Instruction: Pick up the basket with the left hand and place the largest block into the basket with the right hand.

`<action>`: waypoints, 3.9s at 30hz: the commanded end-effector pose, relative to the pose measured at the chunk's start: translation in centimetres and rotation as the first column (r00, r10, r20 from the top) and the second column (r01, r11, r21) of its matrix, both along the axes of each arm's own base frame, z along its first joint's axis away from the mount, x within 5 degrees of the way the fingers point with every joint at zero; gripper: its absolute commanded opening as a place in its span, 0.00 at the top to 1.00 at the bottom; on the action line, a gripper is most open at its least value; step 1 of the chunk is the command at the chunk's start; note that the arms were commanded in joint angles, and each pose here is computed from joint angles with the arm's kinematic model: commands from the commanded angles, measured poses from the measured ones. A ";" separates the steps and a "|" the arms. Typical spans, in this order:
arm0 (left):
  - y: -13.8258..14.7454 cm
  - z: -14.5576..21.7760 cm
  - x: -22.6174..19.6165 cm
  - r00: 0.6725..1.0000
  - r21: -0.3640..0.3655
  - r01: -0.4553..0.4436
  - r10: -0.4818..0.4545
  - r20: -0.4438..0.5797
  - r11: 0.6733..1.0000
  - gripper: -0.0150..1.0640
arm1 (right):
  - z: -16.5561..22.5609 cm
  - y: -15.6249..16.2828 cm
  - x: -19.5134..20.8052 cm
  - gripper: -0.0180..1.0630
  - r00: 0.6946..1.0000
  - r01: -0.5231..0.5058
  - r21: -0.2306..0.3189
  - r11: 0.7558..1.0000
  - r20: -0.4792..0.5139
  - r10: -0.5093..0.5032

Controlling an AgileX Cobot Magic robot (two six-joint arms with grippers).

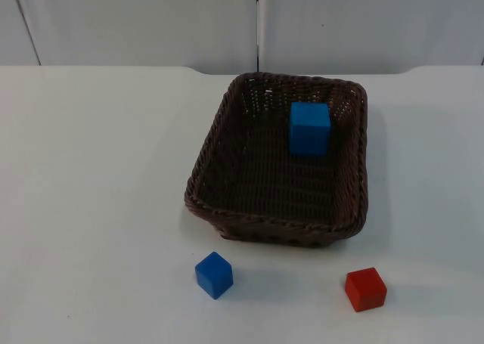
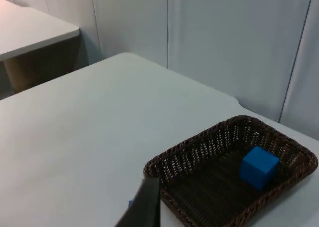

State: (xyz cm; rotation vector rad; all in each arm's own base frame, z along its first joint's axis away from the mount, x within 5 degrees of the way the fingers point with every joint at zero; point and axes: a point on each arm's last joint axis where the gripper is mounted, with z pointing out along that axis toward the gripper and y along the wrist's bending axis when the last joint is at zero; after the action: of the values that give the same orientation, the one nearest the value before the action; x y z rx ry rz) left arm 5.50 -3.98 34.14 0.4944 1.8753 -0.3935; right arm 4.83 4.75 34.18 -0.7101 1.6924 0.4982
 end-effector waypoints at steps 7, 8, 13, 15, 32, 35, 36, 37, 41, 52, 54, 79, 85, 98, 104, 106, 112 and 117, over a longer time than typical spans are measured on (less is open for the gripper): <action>2.4 -1.5 -3.4 0.990 0.069 -0.135 0.137 -0.020 0.988 0.26 | -0.9 -1.4 -1.8 0.18 0.999 -0.003 0.025 1.000 0.044 0.002; 2.4 -1.5 -3.4 0.990 0.069 -0.135 0.137 -0.020 0.988 0.26 | -0.9 -1.4 -1.8 0.18 0.999 -0.003 0.025 1.000 0.044 0.002; 3.6 -2.3 -5.5 0.980 0.073 -0.196 0.197 -0.002 0.978 0.26 | -1.2 -1.7 -2.2 0.18 1.000 -0.007 0.014 1.000 0.024 0.007; 3.7 -2.8 -5.8 0.979 0.063 -0.203 0.203 0.004 0.977 0.26 | -1.2 -1.7 -2.2 0.18 1.000 -0.008 0.006 1.000 0.017 0.007; 4.7 -6.4 -5.9 0.945 0.105 -0.307 0.316 -0.087 0.946 0.26 | -1.9 -3.2 -4.4 0.18 1.000 -0.016 0.040 0.999 0.008 0.016; 4.7 -6.4 -5.9 0.945 0.106 -0.306 0.315 -0.087 0.946 0.26 | -2.3 -4.0 -5.4 0.18 1.000 -0.007 0.048 0.999 0.003 0.007; 4.7 -6.4 -5.9 0.945 0.105 -0.305 0.314 -0.088 0.947 0.26 | -2.5 -4.4 -5.7 0.18 1.000 0.006 0.052 0.999 0.000 -0.006; 4.7 -6.4 -5.9 0.945 0.105 -0.305 0.314 -0.088 0.947 0.26 | -2.5 -4.4 -5.7 0.18 1.000 0.006 0.052 0.999 0.000 -0.006; 4.7 -6.5 -5.9 0.945 0.106 -0.305 0.314 -0.089 0.947 0.26 | -3.5 -5.1 -6.0 0.18 0.994 0.060 0.006 0.998 -0.091 -0.059; 4.6 -6.5 -5.9 0.946 0.105 -0.302 0.311 -0.090 0.948 0.26 | -4.8 -5.3 -6.0 0.18 0.986 0.060 -0.098 0.993 -0.147 -0.074; 4.6 -6.5 -5.9 0.946 0.105 -0.302 0.311 -0.090 0.948 0.26 | -5.0 -5.2 -5.8 0.18 0.987 0.057 -0.106 0.993 -0.143 -0.072; 4.6 -6.7 -5.8 0.947 0.120 -0.295 0.307 -0.093 0.948 0.01 | -6.2 -5.0 -5.6 0.18 0.980 0.047 -0.152 0.987 -0.183 -0.075; 4.6 -6.7 -5.8 0.947 0.118 -0.294 0.306 -0.094 0.948 0.01 | -6.2 -5.0 -5.6 0.05 0.980 0.047 -0.152 0.987 -0.183 -0.075; 4.6 -6.7 -5.8 0.947 0.120 -0.295 0.307 -0.093 0.948 0.01 | -6.2 -5.0 -5.6 0.01 0.979 0.050 -0.148 0.988 -0.187 -0.078; 4.6 -6.7 -5.8 0.947 0.120 -0.295 0.307 -0.093 0.948 0.01 | -6.2 -5.0 -5.6 0.01 0.979 0.050 -0.148 0.988 -0.187 -0.078; 4.6 -6.7 -5.8 0.947 0.120 -0.295 0.307 -0.093 0.948 0.01 | -6.2 -5.0 -5.6 0.01 0.979 0.050 -0.148 0.988 -0.187 -0.078; 4.6 -6.7 -5.8 0.947 0.120 -0.295 0.307 -0.093 0.948 0.01 | -6.2 -5.0 -5.6 0.01 0.979 0.051 -0.146 0.988 -0.189 -0.079; 4.6 -6.7 -5.8 0.947 0.120 -0.295 0.307 -0.093 0.948 0.01 | -6.2 -5.0 -5.6 0.01 0.979 0.051 -0.146 0.988 -0.189 -0.079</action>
State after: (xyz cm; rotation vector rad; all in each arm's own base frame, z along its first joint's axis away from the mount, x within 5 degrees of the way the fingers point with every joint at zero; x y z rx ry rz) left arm -0.29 0.64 27.61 0.2426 2.0476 -0.1158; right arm -0.76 -0.29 28.15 -0.7193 1.9433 0.4134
